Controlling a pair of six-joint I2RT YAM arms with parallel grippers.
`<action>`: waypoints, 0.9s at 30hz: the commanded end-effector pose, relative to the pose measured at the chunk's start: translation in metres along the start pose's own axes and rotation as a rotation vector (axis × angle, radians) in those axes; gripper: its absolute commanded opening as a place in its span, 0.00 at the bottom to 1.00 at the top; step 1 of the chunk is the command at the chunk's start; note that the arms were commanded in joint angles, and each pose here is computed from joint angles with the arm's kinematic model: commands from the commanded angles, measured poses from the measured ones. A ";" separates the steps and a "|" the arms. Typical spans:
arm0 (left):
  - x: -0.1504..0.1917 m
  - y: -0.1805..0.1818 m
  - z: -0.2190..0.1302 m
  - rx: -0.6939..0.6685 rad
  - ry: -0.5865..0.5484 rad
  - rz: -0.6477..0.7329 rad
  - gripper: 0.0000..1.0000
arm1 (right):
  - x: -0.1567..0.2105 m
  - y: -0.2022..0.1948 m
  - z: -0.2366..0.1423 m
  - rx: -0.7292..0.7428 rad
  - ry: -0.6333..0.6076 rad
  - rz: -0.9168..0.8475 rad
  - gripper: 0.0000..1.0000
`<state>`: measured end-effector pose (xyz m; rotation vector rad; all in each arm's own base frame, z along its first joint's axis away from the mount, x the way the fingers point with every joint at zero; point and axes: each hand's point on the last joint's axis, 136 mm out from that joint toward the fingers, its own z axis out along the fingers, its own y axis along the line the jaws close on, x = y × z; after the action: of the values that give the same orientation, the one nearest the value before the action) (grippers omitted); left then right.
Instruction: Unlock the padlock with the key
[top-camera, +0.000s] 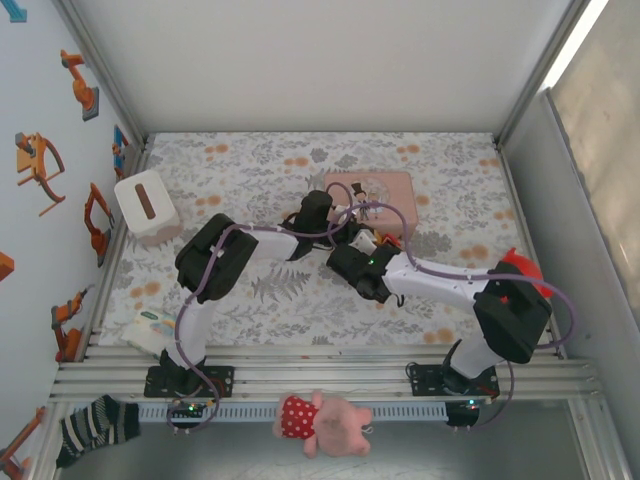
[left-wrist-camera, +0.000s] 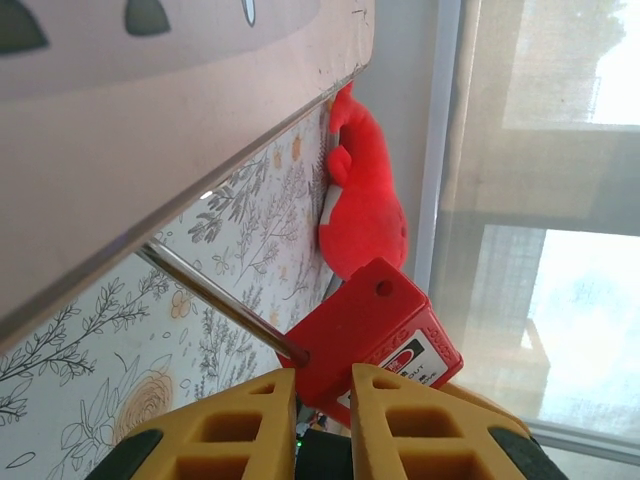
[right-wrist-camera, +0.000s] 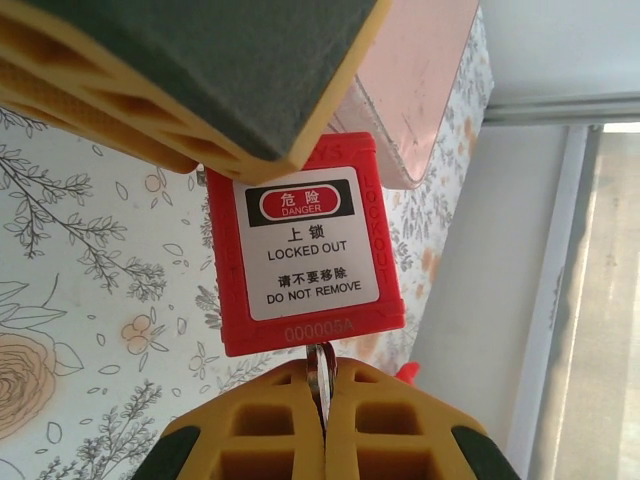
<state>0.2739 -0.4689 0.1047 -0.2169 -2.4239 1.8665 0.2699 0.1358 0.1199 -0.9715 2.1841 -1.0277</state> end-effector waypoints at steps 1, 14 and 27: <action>0.009 -0.005 0.002 0.022 0.035 -0.004 0.00 | -0.013 -0.022 -0.013 0.082 -0.062 0.044 0.00; 0.008 0.014 -0.031 -0.053 -0.016 0.006 0.44 | -0.006 -0.001 -0.015 -0.266 -0.063 0.240 0.00; 0.006 0.020 -0.041 -0.091 -0.034 0.015 0.44 | 0.014 0.006 0.007 -0.697 0.044 0.795 0.00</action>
<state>0.2765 -0.4325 0.0974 -0.2256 -2.5115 1.8182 0.2619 0.1166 0.1098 -0.4089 2.6308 -0.0617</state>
